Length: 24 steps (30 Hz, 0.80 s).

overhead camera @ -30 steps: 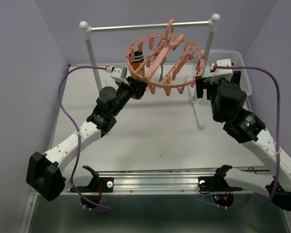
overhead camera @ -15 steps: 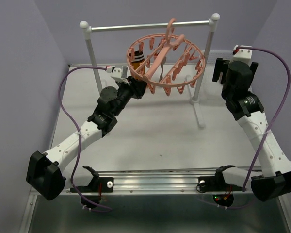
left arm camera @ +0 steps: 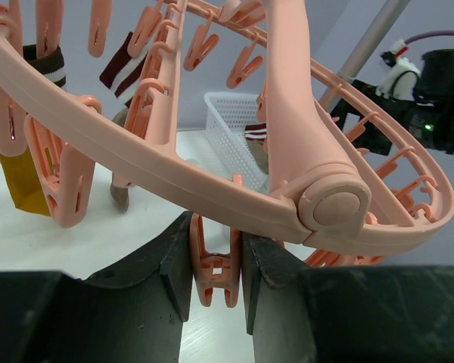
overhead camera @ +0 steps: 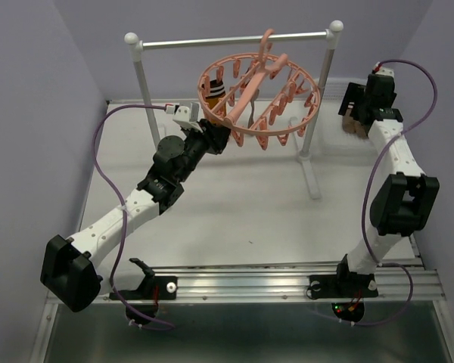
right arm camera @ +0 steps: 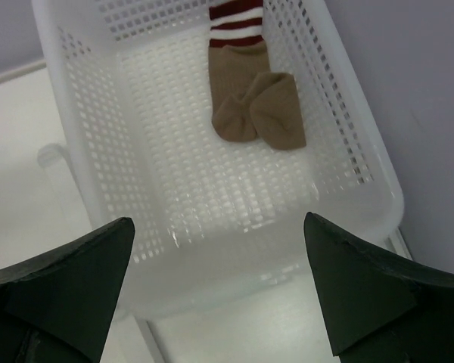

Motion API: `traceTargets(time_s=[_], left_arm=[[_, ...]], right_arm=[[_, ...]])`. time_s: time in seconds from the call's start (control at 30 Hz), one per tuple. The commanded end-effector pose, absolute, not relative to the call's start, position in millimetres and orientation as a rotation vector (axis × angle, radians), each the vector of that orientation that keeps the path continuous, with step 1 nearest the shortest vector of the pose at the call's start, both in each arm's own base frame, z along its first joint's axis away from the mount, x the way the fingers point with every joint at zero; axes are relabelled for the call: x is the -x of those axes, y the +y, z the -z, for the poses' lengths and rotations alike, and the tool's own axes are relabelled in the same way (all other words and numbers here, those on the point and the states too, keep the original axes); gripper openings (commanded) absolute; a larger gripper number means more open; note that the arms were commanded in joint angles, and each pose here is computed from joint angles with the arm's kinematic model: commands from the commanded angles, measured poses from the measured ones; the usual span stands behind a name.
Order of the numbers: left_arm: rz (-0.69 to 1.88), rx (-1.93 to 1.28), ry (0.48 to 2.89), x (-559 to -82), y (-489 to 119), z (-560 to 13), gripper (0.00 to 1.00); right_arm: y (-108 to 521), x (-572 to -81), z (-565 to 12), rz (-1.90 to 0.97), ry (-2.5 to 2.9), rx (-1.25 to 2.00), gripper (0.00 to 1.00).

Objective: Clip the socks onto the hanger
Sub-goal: Adjust the sock in the bin.

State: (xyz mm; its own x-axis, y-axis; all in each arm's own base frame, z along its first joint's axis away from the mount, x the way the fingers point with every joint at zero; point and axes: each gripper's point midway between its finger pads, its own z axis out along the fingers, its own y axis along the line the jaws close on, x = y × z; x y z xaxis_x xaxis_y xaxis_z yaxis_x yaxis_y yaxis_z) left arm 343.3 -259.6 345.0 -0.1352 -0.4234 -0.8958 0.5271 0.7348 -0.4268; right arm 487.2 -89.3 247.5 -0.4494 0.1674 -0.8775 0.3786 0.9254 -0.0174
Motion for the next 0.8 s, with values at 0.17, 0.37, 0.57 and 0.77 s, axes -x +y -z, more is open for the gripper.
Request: traceTargets(time_s=[0.17, 0.37, 0.57, 0.77], left_arm=[[0.87, -0.054, 1.399, -337, -261, -386, 0.0], [0.883, -0.068, 1.397, -333, -263, -388, 0.0], [0.893, -0.084, 1.395, -330, -266, -389, 0.0], [0.892, -0.09, 1.388, -329, -266, -392, 0.0]], right_arm=[[-105, -594, -218, 0.129, 2.017, -0.392, 0.96], [-119, -630, -170, 0.157, 2.063, -0.392, 0.85], [-127, -635, -118, 0.2, 2.131, -0.441, 0.76], [-151, -625, -83, 0.343, 2.179, -0.497, 0.75]])
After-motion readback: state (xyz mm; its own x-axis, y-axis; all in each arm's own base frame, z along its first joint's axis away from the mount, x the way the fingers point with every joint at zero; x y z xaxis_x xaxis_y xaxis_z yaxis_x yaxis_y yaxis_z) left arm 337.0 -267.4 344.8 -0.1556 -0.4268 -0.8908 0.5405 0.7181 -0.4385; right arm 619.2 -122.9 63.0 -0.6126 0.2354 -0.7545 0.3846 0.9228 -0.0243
